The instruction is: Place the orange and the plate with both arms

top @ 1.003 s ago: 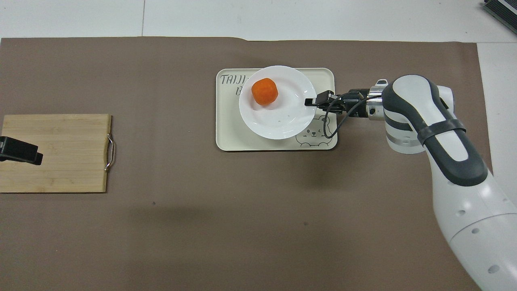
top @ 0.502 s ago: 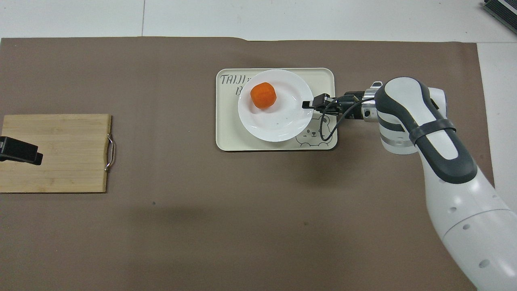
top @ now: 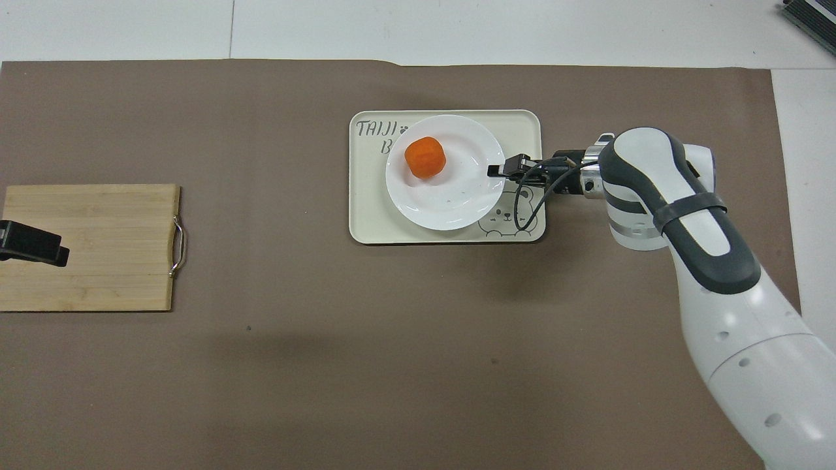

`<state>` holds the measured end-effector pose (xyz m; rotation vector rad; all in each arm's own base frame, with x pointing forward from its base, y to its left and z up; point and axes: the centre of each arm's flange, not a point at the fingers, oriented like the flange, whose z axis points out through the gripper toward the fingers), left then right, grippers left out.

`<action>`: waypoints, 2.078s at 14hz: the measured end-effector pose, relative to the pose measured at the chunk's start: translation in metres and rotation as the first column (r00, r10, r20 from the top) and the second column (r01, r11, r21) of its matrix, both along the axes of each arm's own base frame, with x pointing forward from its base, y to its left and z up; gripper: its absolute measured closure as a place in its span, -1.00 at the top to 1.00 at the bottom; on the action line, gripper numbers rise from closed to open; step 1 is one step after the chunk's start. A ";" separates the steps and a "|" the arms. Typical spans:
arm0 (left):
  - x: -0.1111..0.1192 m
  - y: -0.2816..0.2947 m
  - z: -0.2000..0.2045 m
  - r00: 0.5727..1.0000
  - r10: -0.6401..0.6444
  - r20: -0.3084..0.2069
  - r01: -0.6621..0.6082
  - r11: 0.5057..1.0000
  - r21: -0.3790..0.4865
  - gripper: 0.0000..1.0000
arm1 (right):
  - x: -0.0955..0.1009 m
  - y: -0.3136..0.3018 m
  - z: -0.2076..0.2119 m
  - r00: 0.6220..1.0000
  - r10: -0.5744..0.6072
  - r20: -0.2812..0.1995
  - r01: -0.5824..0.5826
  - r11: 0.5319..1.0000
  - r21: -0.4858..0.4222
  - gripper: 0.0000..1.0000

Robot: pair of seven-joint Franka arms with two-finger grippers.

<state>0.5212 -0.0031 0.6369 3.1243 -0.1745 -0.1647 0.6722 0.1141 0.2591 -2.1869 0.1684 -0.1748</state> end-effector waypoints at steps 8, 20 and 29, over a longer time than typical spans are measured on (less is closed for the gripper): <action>0.000 0.000 0.000 1.000 0.000 0.000 0.000 1.000 0.000 1.00 | 0.001 0.001 0.003 0.999 0.052 0.014 -0.051 0.997 -0.062 0.44; 0.000 0.000 0.000 1.000 0.000 0.000 0.000 1.000 0.000 1.00 | 0.015 -0.051 0.111 0.959 0.258 0.119 -0.147 0.809 -0.569 1.00; 0.000 0.000 0.000 1.000 0.000 0.000 0.000 1.000 0.000 1.00 | -0.014 -0.095 0.198 0.984 0.175 -0.032 -0.133 0.600 -0.789 1.00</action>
